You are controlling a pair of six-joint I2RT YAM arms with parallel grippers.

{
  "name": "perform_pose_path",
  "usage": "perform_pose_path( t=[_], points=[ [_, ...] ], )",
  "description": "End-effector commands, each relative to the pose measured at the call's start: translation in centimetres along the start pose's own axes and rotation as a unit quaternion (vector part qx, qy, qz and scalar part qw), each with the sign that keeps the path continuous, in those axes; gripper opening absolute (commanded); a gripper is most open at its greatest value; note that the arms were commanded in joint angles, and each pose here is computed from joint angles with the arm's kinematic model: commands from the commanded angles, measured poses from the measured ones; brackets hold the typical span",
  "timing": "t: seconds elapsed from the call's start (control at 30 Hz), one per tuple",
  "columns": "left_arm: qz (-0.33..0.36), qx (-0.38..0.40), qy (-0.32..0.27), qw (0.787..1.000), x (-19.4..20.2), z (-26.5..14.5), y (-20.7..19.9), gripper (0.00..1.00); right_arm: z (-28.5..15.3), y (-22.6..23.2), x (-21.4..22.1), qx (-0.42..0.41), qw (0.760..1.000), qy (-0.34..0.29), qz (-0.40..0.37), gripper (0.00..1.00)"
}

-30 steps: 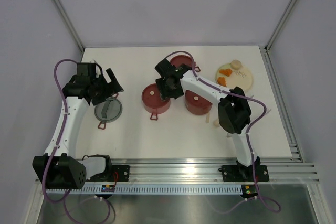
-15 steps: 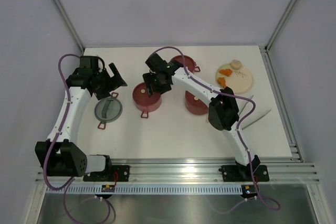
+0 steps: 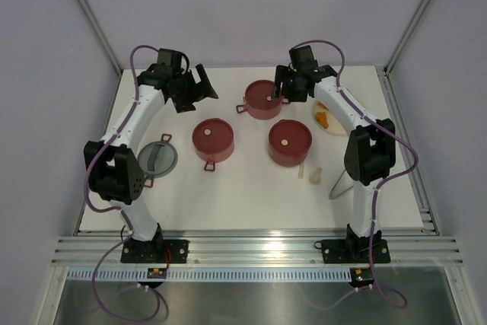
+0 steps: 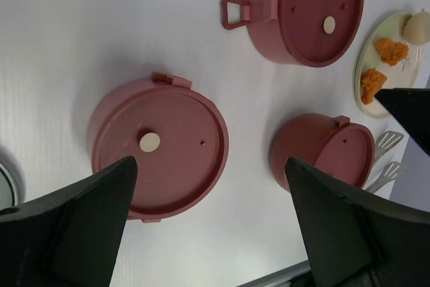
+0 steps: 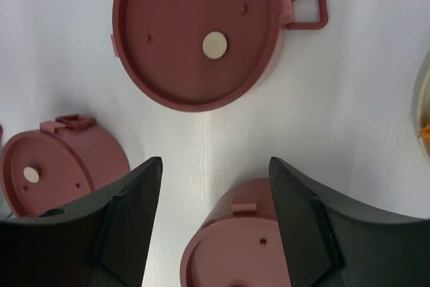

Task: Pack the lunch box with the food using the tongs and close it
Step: Adjust the packing box at the center of the board.

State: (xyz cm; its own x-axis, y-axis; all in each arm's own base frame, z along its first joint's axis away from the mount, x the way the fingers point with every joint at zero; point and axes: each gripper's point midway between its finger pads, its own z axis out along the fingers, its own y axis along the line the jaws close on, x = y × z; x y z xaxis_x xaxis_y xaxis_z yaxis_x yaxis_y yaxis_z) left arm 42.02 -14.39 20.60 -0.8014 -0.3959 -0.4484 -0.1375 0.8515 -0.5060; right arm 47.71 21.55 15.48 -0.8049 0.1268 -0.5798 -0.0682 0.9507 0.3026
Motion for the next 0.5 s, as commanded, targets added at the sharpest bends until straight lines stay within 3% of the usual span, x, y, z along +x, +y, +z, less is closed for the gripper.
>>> perform_pose_path(
  t=[0.0,0.17,0.3,0.47],
  points=[
    [0.005,0.048,0.002,0.999,-1.3,1.9,-3.4,0.95,-1.3,1.2,-3.1,-0.041,0.998,-0.043,0.009,0.73],
    [0.040,0.108,0.048,0.992,-0.6,6.4,-7.2,0.93,0.8,-2.4,-5.7,-0.079,0.993,-0.018,0.080,0.75],
    [0.018,0.119,0.048,0.992,-0.9,8.9,-7.7,0.91,2.2,-3.6,-6.2,-0.090,0.990,0.011,0.105,0.75],
    [0.023,0.122,0.050,0.991,-0.8,9.2,-7.7,0.89,0.4,-3.8,-6.2,-0.083,0.992,-0.003,0.097,0.75]
  ],
)
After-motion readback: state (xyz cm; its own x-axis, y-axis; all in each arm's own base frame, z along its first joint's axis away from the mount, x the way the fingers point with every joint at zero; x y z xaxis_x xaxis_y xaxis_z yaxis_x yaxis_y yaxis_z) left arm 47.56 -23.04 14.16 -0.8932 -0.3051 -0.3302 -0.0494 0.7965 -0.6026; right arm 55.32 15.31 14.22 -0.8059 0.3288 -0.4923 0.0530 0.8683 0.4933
